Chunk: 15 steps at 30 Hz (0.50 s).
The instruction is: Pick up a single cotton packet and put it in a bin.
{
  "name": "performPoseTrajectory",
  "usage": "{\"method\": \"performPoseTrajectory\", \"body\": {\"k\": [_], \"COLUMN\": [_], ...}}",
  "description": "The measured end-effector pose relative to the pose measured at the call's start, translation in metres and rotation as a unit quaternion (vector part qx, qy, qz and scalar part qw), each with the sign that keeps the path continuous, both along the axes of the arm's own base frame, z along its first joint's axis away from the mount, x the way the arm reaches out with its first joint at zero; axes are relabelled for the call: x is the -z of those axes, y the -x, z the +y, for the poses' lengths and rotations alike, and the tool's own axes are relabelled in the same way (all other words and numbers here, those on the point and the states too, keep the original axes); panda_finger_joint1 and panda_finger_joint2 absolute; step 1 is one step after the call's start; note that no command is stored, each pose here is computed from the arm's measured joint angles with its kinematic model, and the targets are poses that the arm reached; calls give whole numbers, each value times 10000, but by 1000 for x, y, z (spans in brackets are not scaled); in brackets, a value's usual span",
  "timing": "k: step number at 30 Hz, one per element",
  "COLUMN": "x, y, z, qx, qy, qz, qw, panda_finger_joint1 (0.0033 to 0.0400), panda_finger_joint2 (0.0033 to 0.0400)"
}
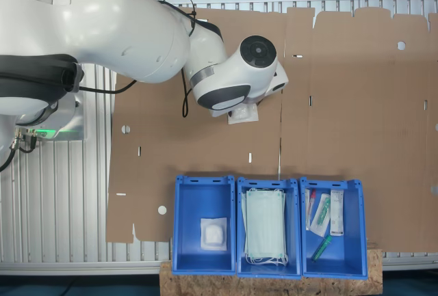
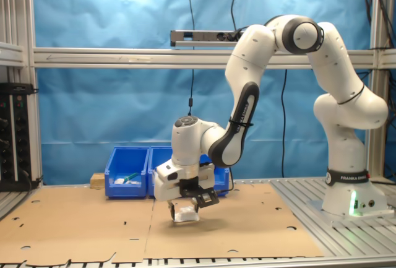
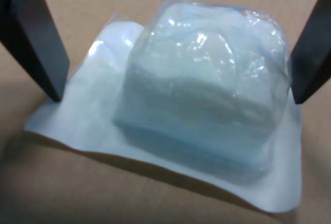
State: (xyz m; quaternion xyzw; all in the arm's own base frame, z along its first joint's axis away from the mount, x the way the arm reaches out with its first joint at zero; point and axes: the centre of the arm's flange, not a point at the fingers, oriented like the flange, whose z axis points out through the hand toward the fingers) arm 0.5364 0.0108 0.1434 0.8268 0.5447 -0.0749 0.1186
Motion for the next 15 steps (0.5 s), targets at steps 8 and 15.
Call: {"method": "performPoseTrajectory", "body": {"k": [8, 15], "x": [0, 1], "y": [-2, -2], "z": [-7, -10], "qx": [68, 91], "qy": [0, 2], "qz": [-12, -5], "qw": [10000, 10000], "panda_finger_joint1": [400, 400], "panda_finger_joint2": [400, 400]}}
